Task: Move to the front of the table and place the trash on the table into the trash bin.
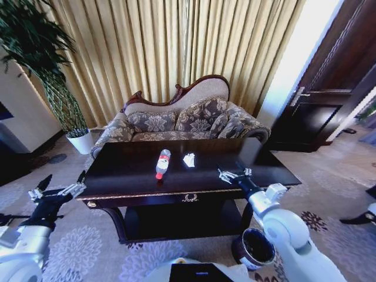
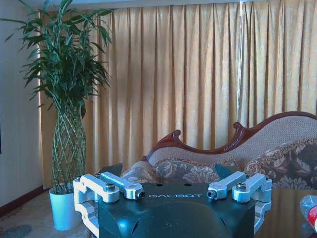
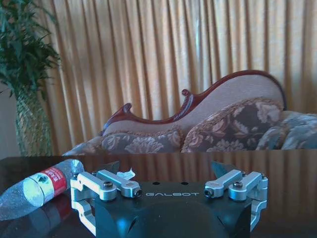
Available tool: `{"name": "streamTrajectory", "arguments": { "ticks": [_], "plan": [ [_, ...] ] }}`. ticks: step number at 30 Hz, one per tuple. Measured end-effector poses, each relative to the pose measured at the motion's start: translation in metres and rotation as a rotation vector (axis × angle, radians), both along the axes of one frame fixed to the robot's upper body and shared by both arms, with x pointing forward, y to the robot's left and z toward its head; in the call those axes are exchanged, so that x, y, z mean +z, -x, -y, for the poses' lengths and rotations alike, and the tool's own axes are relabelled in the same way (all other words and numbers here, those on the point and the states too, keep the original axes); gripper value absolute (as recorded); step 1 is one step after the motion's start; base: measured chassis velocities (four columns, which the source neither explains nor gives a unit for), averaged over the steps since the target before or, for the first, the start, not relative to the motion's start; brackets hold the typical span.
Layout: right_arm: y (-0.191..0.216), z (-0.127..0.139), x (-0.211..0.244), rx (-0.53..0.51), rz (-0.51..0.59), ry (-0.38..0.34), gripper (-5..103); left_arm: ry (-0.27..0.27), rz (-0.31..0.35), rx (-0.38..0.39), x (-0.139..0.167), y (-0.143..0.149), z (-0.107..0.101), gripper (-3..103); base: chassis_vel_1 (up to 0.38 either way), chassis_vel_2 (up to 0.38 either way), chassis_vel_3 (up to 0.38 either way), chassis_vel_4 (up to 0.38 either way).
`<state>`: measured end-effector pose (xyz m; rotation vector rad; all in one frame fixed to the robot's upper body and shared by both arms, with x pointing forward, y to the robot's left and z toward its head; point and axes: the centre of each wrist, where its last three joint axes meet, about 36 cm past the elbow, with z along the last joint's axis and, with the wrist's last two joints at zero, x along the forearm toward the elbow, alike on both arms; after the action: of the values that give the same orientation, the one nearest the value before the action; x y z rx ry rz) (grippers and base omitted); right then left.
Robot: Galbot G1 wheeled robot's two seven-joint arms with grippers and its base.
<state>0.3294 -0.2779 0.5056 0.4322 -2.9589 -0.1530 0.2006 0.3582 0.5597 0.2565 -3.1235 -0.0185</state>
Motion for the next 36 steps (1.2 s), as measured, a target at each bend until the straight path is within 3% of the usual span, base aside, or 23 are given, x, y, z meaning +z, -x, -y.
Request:
{"name": "streamTrajectory", "arguments": {
  "ticks": [7, 20, 36],
  "plan": [
    [-0.036, -0.006, -0.008, 0.055, -0.029, 0.013, 100, -0.011, 0.003, 0.011, 0.003, -0.001, -0.003, 100, 0.000, 0.000, 0.000, 0.000],
    [-0.126, -0.062, -0.030, 0.157, -0.078, 0.074, 100, -0.002, -0.013, 0.044, 0.000, 0.005, -0.003, 100, 0.000, 0.000, 0.000, 0.000],
    [-0.155, -0.100, -0.056, 0.191, -0.175, 0.126, 101, -0.006, -0.011, 0.046, -0.003, 0.008, -0.001, 100, 0.000, 0.000, 0.000, 0.000]
  ]
}}
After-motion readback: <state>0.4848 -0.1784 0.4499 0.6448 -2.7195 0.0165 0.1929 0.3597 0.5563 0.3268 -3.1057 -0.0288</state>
